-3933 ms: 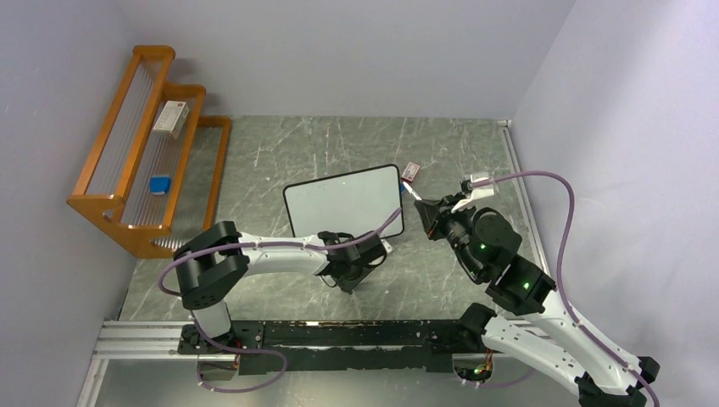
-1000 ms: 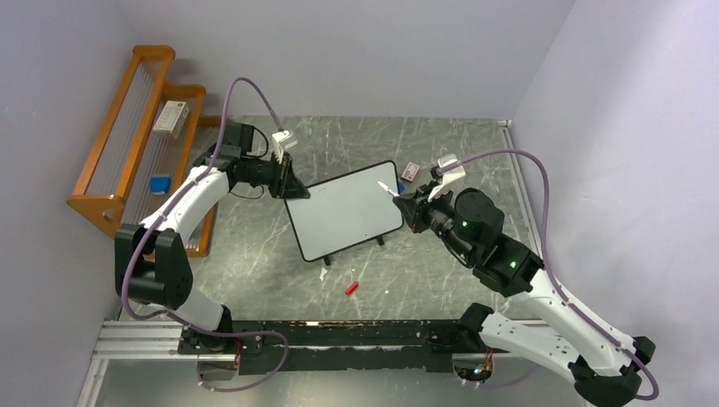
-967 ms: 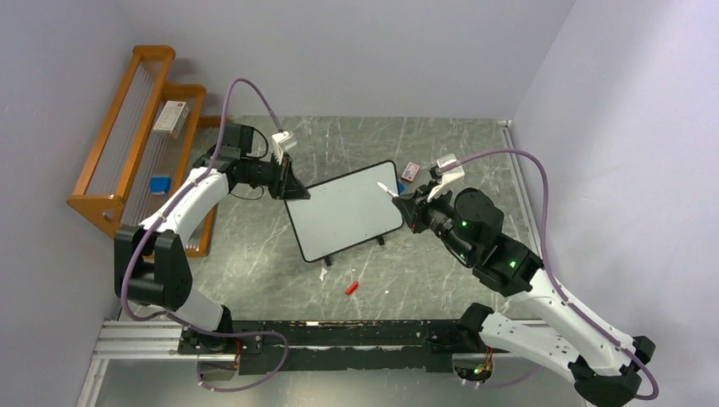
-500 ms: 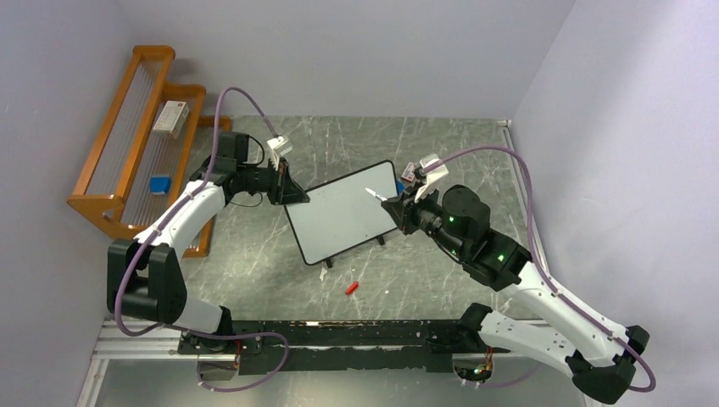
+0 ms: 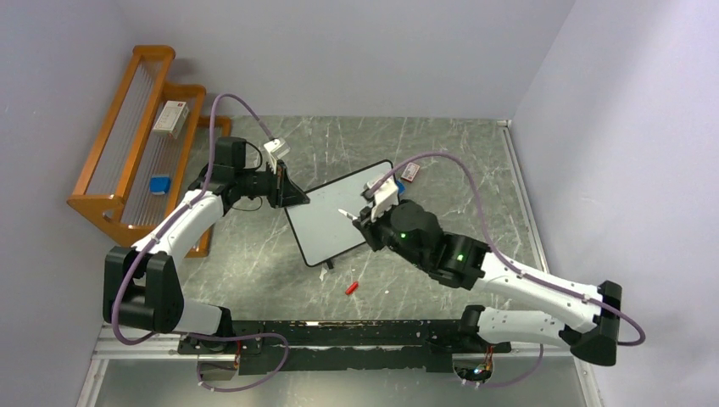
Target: Write a sentence on the whiteboard
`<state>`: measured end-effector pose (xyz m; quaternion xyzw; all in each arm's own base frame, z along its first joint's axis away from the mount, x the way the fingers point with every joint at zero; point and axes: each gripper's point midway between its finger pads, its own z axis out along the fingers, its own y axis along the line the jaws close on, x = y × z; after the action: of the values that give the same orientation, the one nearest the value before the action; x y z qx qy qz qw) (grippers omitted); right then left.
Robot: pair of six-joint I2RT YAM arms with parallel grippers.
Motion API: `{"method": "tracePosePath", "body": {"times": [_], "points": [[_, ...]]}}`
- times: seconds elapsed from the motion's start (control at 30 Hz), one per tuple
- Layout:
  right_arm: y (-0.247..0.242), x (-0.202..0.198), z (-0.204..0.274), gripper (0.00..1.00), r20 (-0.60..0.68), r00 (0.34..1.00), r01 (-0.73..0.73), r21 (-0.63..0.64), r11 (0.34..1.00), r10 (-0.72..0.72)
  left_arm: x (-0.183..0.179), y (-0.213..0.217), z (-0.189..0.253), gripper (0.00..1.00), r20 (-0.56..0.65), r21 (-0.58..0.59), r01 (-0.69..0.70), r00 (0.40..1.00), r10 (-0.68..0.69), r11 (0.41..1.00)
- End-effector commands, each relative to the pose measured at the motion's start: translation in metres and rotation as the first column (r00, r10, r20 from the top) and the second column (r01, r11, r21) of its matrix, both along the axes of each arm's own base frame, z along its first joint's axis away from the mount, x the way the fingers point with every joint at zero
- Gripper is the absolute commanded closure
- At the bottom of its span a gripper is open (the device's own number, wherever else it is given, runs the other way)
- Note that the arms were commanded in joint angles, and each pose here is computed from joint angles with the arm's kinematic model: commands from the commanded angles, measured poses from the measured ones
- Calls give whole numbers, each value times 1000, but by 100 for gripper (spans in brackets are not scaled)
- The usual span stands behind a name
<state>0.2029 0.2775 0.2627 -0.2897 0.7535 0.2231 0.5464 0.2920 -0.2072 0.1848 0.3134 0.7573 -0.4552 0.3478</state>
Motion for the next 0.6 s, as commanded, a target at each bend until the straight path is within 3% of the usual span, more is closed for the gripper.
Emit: {"method": "tracePosePath", "body": {"times": [0.0,0.27,0.57], "points": [[13,0,9,100,89,995,42,-34,999,-38,-3,3,-17,95,-37,29,-16,999,17,999],[57,-13,-5,100,155,988,47,-125,991,-28,-3,3,-19,95,-44,29,-39,998,40,999],[87,-6,-13,100,173,984,58,-145,988,-32,-9,-3,-24,95,-61,28,-23,998,25,999]]}}
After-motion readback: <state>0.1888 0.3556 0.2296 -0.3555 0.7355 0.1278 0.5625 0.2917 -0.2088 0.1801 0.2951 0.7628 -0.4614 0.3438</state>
